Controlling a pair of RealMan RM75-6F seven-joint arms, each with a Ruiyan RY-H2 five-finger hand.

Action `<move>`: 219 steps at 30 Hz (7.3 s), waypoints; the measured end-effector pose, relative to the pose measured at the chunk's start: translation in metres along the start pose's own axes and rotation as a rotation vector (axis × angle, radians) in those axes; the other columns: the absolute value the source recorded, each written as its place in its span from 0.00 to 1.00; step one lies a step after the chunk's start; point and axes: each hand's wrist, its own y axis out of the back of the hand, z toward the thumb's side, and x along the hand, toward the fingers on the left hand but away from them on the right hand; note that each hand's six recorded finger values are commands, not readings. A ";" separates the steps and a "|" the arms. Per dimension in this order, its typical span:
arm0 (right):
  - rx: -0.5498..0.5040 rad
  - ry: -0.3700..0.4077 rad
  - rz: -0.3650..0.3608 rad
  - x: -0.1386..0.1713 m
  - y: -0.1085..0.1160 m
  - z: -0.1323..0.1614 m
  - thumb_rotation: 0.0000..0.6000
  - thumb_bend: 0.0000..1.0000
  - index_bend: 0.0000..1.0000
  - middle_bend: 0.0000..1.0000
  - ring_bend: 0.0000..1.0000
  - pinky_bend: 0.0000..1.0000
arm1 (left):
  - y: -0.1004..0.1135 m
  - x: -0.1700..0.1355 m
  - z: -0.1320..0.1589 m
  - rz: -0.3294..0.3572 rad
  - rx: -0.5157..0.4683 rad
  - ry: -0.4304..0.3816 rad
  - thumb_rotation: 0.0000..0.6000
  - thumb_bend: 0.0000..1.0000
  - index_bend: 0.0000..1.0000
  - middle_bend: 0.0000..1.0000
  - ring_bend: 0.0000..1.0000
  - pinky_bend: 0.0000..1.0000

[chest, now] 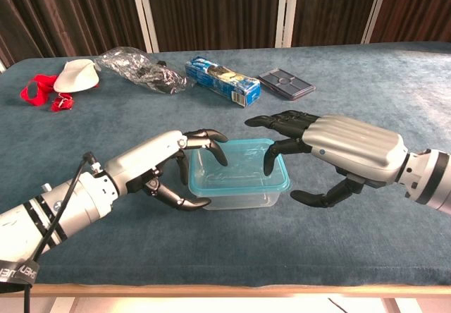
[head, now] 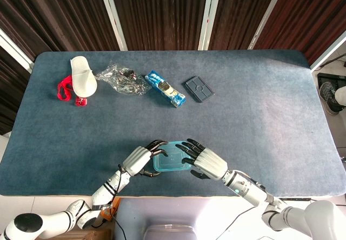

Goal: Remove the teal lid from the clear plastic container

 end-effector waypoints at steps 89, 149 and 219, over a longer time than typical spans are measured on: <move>-0.039 -0.013 -0.004 -0.009 0.003 0.005 1.00 0.49 0.49 0.08 0.00 0.00 | -0.009 -0.003 -0.007 -0.027 0.054 -0.001 1.00 0.38 0.36 0.53 0.41 0.51; -0.050 -0.020 -0.017 -0.011 0.007 0.005 1.00 0.49 0.47 0.08 0.00 0.00 | -0.013 -0.005 -0.008 -0.037 0.066 -0.002 1.00 0.38 0.36 0.53 0.41 0.52; -0.011 -0.032 -0.056 -0.039 0.012 0.008 1.00 0.50 0.71 0.15 0.00 0.00 | -0.018 -0.011 -0.004 -0.048 0.121 -0.046 1.00 0.38 0.35 0.53 0.41 0.53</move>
